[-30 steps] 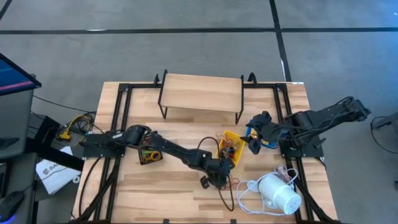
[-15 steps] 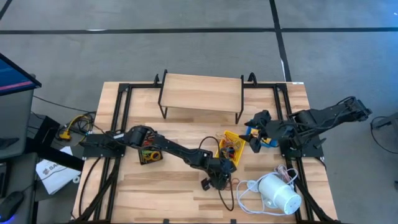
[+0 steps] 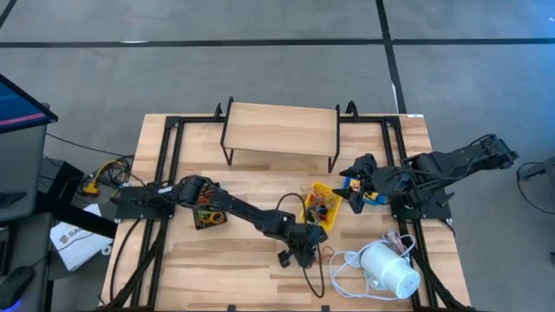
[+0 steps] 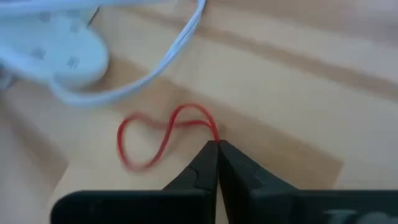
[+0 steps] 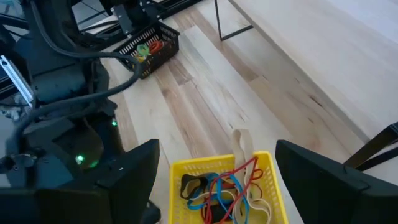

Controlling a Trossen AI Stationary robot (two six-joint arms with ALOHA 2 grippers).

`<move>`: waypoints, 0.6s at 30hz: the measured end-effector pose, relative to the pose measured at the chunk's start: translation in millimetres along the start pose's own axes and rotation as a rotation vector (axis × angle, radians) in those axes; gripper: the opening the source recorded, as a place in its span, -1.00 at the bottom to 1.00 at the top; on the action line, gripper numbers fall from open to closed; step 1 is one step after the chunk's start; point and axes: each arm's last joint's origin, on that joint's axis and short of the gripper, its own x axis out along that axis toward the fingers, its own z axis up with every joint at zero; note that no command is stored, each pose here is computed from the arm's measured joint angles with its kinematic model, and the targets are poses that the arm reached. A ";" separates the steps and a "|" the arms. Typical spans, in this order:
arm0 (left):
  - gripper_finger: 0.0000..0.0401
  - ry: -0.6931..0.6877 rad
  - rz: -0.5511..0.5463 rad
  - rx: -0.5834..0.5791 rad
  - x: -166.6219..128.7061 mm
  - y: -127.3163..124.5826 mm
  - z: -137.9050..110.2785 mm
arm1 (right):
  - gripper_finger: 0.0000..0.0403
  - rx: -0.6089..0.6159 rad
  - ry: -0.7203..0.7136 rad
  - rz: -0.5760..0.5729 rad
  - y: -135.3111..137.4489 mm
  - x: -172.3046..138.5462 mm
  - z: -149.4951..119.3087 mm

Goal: Pick & Place Office Desk Supplies
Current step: Put the red rubber band into the yellow bin

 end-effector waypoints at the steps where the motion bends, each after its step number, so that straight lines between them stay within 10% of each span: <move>1: -1.00 0.017 0.017 -0.010 -5.3 2.7 1.1 | 0.58 0.000 -0.001 0.001 0.2 -0.1 0.0; 18: -1.00 -0.660 0.450 -0.175 -250.5 43.7 30.7 | 0.58 -0.131 -0.168 0.183 32.2 -6.4 6.7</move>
